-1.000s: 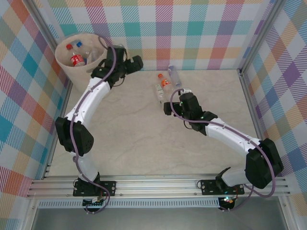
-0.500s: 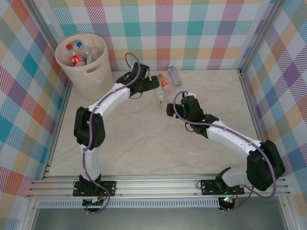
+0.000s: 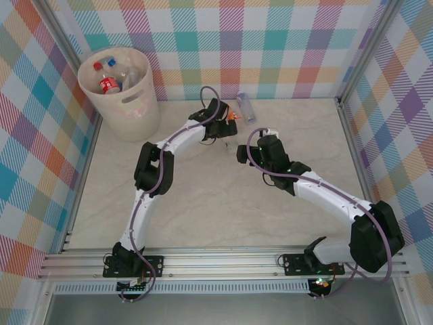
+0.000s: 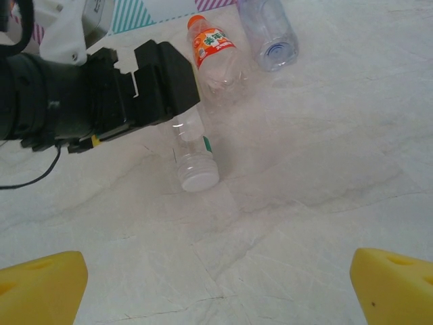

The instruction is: Put the plastic bottles in the bin

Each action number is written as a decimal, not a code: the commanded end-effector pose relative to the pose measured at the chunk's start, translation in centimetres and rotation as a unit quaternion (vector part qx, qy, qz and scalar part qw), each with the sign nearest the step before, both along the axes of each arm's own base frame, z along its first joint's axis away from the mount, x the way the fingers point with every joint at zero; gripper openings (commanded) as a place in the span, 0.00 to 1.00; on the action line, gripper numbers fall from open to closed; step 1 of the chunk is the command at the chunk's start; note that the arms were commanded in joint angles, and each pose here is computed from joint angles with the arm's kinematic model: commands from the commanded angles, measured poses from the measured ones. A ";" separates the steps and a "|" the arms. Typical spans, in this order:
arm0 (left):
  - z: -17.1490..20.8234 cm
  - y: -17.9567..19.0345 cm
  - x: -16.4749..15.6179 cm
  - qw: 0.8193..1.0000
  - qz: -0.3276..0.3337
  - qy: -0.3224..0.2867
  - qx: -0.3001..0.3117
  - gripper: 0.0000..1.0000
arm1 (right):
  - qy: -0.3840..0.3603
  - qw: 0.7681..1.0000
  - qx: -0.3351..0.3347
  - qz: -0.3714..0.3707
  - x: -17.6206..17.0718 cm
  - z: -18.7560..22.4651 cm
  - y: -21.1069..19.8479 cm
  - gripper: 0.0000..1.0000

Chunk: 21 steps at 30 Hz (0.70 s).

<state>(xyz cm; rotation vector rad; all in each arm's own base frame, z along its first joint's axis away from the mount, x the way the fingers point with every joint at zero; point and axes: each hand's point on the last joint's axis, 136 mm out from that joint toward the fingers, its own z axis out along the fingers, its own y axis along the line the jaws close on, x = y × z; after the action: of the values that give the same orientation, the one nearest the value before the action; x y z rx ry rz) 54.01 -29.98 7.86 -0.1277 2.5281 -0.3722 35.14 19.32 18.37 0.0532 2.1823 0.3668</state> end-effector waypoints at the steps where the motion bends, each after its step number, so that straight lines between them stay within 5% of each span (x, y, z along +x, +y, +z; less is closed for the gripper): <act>1: -1.4 0.5 0.6 0.999 -0.005 0.005 0.048 1.00 | -0.006 1.000 -0.001 -0.013 -0.1 0.6 -0.8 1.00; 21: -1.4 3.3 -0.5 0.994 0.002 -0.002 0.113 0.69 | -0.002 1.000 -0.006 0.001 -0.1 0.5 -0.4 1.00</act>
<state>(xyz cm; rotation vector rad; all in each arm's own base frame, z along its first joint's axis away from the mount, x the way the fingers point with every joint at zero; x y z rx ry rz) 53.83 -27.16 3.46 -0.0401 2.5891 -0.0934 34.88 18.79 17.91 0.0541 2.2022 0.3319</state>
